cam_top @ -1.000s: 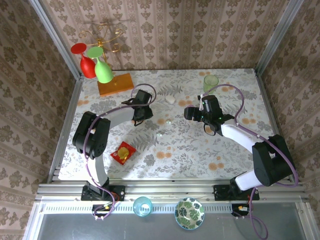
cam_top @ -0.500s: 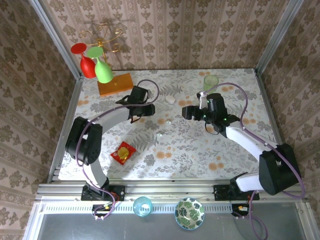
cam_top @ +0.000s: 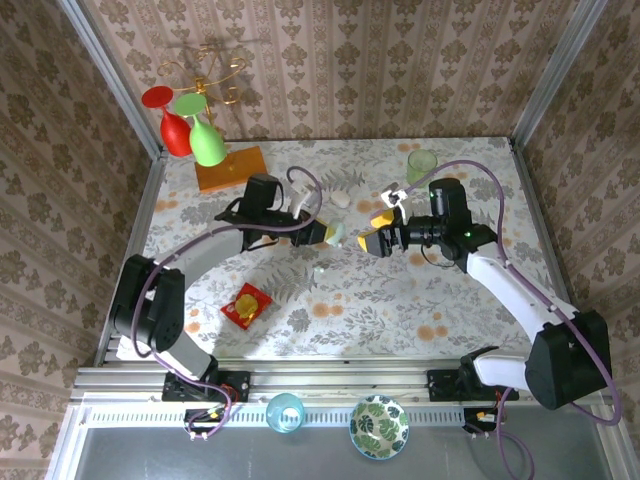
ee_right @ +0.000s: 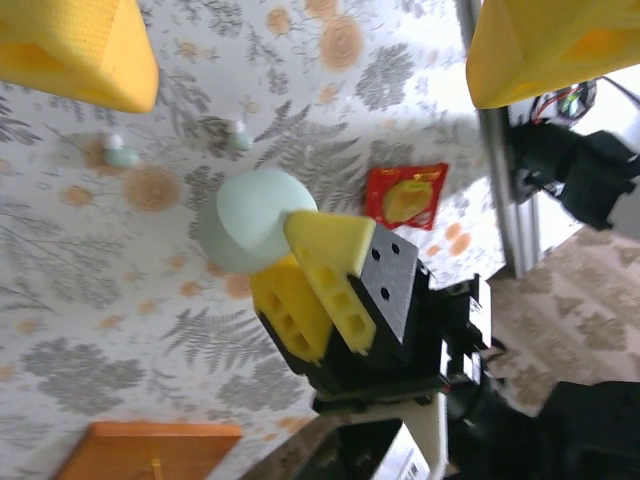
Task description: Insert wireless bluetooth earbuds into charging case
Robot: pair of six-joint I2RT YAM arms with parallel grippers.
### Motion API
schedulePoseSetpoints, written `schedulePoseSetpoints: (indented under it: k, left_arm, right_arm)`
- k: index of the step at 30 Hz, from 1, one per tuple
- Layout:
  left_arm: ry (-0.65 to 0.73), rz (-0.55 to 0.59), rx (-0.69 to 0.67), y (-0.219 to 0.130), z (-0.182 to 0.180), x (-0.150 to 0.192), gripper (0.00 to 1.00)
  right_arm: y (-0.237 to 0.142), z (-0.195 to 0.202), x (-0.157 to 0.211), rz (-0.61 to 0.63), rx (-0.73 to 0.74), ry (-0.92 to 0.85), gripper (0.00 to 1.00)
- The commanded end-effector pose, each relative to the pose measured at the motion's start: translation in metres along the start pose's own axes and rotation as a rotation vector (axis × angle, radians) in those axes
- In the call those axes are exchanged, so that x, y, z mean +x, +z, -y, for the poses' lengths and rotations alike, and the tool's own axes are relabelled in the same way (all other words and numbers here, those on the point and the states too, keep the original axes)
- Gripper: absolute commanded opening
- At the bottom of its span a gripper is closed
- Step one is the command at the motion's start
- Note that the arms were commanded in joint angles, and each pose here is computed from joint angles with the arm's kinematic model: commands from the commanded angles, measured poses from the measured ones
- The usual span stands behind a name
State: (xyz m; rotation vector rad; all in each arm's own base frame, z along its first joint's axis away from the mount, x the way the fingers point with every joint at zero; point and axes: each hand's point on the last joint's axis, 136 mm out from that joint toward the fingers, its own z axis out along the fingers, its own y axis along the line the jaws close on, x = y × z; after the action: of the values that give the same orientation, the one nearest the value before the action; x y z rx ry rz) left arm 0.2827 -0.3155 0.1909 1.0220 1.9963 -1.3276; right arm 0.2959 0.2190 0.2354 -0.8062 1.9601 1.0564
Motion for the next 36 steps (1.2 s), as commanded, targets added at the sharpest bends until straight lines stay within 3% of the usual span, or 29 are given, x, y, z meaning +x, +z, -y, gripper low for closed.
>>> schedulePoseSetpoints:
  k: [1,9,19,23,31,36]
  left_arm:
    - [0.191,0.060,0.195,-0.009,0.055,-0.016,0.06]
    - [0.239,0.037,0.325,-0.010,0.090,-0.013,0.06]
    - [0.271,0.037,0.338,-0.012,0.103,-0.016,0.06]
    - [0.283,0.045,0.342,-0.013,0.106,-0.018,0.06]
    - [0.277,0.051,0.354,-0.012,0.108,-0.019,0.06]
    - [0.280,0.053,0.340,-0.011,0.105,-0.019,0.07]
  right_arm:
    - [-0.008,-0.030,-0.001,-0.026,-0.138,-0.084,0.80]
    - [-0.003,-0.044,-0.004,-0.054,-0.243,-0.120,0.74]
    - [0.009,-0.051,0.001,-0.093,-0.317,-0.117,0.56]
    - [0.011,-0.055,0.001,-0.100,-0.337,-0.121,0.53]
    - [0.015,-0.055,0.004,-0.107,-0.378,-0.104,0.37]
    - [0.016,-0.053,0.006,-0.107,-0.381,-0.098,0.21]
